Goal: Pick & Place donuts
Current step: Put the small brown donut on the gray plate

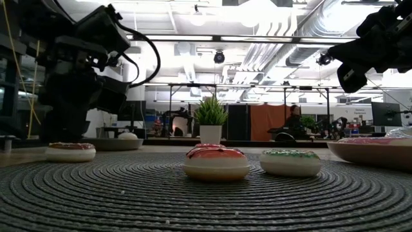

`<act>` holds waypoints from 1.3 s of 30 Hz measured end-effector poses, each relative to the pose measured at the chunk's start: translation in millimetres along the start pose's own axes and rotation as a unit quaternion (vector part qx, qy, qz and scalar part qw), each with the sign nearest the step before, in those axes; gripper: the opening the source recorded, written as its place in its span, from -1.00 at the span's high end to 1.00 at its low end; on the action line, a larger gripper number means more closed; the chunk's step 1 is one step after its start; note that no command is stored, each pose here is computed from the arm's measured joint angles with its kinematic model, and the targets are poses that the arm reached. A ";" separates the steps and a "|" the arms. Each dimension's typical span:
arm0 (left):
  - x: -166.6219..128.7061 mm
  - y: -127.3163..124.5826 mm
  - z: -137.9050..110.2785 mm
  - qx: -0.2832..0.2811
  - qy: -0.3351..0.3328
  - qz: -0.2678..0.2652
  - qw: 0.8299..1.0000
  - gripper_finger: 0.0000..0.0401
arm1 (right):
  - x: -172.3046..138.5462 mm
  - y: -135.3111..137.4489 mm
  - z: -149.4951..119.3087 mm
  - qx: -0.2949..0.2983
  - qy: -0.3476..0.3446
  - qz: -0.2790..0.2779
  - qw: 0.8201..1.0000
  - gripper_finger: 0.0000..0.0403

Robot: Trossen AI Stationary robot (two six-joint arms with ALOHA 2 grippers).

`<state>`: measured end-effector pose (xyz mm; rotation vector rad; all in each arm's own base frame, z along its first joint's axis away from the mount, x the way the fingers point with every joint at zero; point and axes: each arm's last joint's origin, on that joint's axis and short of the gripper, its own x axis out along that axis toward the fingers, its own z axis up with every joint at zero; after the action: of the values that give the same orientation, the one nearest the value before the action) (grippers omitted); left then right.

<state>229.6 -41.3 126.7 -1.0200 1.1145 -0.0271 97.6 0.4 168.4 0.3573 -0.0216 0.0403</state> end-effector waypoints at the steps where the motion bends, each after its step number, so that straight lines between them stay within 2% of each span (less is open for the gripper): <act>1: 1.0 -1.0 0.8 0.001 0.001 -0.001 1.000 0.14 | 0.0 -0.1 -0.2 0.000 0.000 0.000 1.000 1.00; 18: 4.1 -1.1 -0.6 -0.002 0.024 -0.009 1.000 0.15 | 0.0 0.0 -0.2 0.000 0.001 0.000 1.000 1.00; 30: 4.1 -0.9 -0.8 -0.001 0.027 -0.010 1.000 0.58 | 0.0 0.0 0.0 0.000 0.000 0.000 1.000 1.00; 39: 4.2 -0.7 -1.0 -0.001 0.028 -0.009 1.000 0.73 | 0.0 0.0 0.0 0.000 0.000 0.000 1.000 1.00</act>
<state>231.2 -44.3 124.1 -1.0369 1.1555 -0.0696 97.6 0.5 168.3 0.3576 -0.0212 0.0406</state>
